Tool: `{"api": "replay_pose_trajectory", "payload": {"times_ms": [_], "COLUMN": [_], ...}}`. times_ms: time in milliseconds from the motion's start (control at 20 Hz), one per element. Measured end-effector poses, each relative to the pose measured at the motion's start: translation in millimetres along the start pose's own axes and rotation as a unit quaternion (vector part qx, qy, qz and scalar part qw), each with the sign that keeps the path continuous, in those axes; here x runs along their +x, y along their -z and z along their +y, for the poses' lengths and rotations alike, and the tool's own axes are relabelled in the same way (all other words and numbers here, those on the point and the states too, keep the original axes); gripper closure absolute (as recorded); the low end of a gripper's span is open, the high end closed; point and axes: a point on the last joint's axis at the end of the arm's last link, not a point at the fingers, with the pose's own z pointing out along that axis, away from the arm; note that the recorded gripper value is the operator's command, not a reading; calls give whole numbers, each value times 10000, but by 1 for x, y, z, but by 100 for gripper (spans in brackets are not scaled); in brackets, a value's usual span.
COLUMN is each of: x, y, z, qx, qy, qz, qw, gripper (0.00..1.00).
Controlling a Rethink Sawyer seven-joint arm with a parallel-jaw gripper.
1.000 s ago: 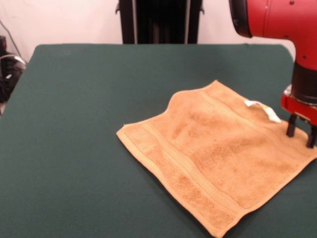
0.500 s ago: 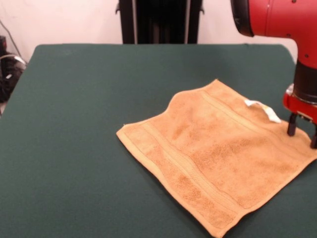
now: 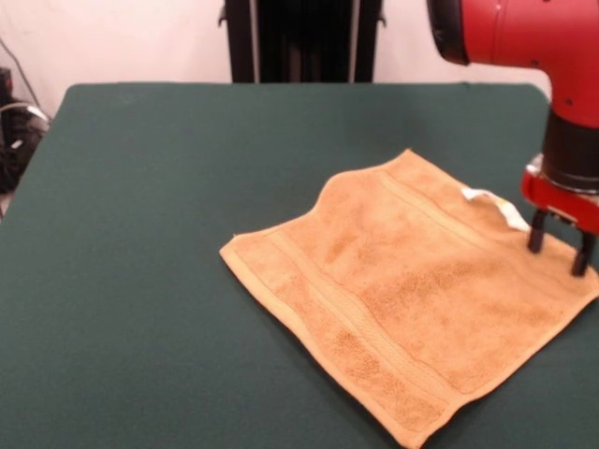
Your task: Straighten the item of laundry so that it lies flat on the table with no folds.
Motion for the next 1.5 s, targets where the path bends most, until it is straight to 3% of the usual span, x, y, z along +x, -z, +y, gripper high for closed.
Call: {"api": "replay_pose_trajectory", "payload": {"times_ms": [300, 750, 950, 1100, 1500], "x": [-31, -97, -107, -109, -102], "y": [10, 19, 18, 12, 10], "z": [-30, -117, -138, -148, -148], "qx": [174, 580, 676, 681, 605], "qy": [113, 215, 336, 636, 1209], "qz": [-23, 94, 131, 41, -199], "qw": [9998, 9980, 9971, 9956, 9906], "gripper": [0, 0, 0, 0, 0]}}
